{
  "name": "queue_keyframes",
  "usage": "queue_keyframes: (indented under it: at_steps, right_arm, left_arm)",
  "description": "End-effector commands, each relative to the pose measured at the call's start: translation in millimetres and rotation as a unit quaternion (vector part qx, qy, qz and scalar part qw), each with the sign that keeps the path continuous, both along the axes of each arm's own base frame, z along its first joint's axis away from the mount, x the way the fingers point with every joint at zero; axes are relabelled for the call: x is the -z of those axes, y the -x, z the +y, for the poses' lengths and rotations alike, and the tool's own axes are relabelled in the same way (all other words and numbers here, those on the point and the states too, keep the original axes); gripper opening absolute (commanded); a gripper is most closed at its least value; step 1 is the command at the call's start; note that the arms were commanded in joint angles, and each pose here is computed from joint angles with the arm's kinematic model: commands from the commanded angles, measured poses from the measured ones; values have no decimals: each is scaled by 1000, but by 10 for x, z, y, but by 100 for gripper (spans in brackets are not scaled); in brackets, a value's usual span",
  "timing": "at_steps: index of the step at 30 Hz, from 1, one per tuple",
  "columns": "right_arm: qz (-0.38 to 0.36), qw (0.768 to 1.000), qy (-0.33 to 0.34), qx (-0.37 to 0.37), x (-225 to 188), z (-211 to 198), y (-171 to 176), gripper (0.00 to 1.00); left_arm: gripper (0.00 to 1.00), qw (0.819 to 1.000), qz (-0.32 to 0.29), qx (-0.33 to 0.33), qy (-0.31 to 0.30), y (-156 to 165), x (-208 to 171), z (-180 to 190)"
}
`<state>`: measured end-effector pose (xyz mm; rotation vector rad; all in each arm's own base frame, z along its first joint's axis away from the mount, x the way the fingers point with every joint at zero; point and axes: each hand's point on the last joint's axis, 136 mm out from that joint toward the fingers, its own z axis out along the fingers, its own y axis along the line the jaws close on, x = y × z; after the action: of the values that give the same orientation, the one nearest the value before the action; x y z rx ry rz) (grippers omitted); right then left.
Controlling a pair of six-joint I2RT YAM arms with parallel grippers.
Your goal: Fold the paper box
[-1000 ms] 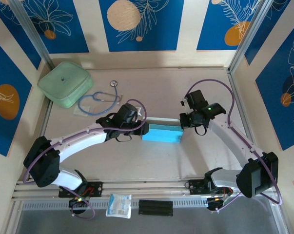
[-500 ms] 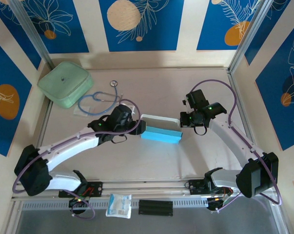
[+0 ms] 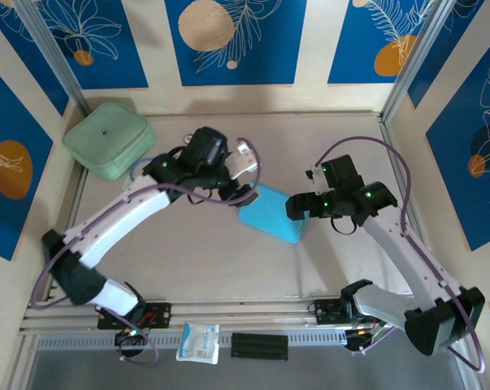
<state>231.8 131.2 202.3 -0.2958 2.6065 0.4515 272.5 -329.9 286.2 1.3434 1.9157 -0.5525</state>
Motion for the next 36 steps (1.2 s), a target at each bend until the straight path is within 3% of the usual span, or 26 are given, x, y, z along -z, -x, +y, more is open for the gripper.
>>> queue_keyframes:
  at_steps: [1,5,13,18,25,32,36]
  right_arm:
    - [9,1000,-21,-6,38,12,154,99]
    - [18,999,-27,31,194,-51,-26,99]
    - [89,994,-16,56,682,-158,-579,99]
    - [88,992,2,92,926,-225,-855,100]
    - [135,981,38,132,1393,-366,-929,88]
    - [204,965,65,154,1903,-430,-795,91]
    - [218,963,61,145,1885,-360,-774,87]
  left_arm:
    - [79,995,47,75,-44,152,244,-26]
    - [82,995,83,-44,-18,-225,460,-32]
    - [82,969,226,-100,23,-246,1050,-223]
    - [81,959,164,-225,-51,-891,1545,14]
    - [68,948,257,-188,-28,-1080,1967,-227]
    - [59,922,314,-216,-65,-977,2689,-161]
    - [58,913,339,-217,-66,-866,2781,-142]
